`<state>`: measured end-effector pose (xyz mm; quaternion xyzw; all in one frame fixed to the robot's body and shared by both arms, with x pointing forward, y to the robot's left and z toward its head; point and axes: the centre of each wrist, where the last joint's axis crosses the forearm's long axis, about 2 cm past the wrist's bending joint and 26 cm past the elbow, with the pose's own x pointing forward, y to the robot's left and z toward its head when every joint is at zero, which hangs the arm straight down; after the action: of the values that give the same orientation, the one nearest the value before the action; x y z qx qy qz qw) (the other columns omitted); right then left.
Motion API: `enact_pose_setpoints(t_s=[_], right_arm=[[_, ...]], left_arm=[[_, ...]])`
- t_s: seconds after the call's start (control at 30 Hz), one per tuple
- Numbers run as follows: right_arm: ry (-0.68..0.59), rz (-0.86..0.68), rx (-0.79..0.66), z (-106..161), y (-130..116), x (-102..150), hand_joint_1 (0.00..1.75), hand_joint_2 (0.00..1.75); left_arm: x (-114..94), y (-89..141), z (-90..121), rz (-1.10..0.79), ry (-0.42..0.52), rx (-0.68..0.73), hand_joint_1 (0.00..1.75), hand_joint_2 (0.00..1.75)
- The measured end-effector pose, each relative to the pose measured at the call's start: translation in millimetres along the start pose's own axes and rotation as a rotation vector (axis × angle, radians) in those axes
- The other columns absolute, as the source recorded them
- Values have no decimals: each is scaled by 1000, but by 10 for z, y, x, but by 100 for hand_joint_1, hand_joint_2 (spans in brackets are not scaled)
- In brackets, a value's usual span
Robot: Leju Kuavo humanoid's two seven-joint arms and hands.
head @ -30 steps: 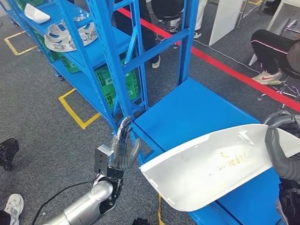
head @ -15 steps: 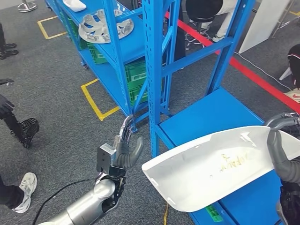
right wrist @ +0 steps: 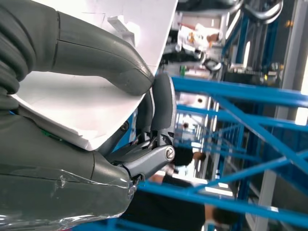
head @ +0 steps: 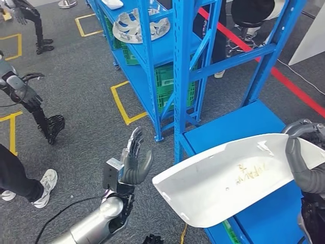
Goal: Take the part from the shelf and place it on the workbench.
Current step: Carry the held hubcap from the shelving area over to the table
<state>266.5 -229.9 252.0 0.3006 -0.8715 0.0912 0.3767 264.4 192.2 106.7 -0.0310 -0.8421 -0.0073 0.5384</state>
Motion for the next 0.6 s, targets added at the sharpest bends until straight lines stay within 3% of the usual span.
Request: enact_pose_setpoints(t_s=[0.6], right_arm=[[11, -10, 5, -16, -14, -77, 175, 175]], left_arm=[[46, 14, -29, -3, -13, 4, 0, 175]])
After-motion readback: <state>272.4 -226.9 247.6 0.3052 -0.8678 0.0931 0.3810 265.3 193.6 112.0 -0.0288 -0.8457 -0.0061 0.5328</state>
